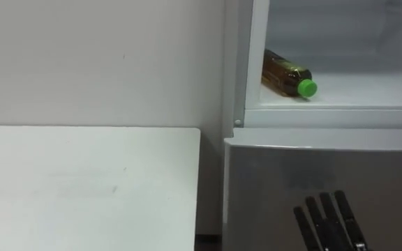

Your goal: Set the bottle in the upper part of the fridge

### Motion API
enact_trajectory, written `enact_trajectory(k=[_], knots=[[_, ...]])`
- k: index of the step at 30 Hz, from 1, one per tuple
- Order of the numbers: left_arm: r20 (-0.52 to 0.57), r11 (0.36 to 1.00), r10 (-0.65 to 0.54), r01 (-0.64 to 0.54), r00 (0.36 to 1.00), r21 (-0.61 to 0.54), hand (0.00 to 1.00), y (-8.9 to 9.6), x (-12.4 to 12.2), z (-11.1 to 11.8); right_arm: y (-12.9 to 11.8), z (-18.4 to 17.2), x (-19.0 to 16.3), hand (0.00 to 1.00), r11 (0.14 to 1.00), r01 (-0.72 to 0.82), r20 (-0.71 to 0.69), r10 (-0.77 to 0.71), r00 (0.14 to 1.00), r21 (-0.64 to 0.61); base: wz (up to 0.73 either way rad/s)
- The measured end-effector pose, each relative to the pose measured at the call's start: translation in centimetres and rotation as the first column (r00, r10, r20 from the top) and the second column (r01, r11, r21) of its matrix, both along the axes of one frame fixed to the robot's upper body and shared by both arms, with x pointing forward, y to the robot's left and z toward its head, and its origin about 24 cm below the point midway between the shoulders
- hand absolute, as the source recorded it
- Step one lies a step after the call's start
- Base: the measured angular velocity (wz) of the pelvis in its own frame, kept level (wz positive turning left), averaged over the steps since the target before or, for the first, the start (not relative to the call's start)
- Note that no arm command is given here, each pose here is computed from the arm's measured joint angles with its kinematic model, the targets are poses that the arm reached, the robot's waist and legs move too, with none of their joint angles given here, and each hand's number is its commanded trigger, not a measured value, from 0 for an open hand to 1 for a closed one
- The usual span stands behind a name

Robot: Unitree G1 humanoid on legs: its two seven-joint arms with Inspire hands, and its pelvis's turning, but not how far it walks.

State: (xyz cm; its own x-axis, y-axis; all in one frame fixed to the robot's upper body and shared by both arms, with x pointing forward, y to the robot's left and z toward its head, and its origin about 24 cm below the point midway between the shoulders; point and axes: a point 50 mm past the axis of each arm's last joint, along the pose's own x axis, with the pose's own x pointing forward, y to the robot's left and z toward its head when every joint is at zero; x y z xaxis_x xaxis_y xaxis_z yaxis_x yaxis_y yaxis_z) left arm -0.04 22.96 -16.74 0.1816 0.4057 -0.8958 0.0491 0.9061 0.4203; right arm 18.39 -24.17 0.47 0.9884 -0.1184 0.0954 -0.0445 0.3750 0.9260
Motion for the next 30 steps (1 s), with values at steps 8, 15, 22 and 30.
enact_trajectory(k=[8,15,22,30], knots=[[0.016,1.000,-0.003,0.003,1.000,0.007,0.00,0.2,0.5,0.1,-0.5,-3.9,-1.8,0.00,0.997,0.068,-0.178,-0.060,0.982,0.040,0.00],[0.035,1.000,-0.011,0.010,0.999,0.017,0.00,0.7,0.7,0.2,-2.4,-5.3,-3.0,0.00,0.979,0.195,-0.267,-0.172,0.948,0.061,0.00],[0.045,1.000,0.015,-0.015,0.999,0.015,0.00,1.0,0.7,0.3,-3.7,-5.6,-3.8,0.00,0.953,0.292,-0.314,-0.255,0.915,0.078,0.00],[0.086,0.997,0.072,-0.075,0.994,0.031,0.00,1.7,0.7,0.6,-6.0,-6.3,-4.9,0.00,0.884,0.463,-0.468,-0.384,0.796,0.061,-0.02]])
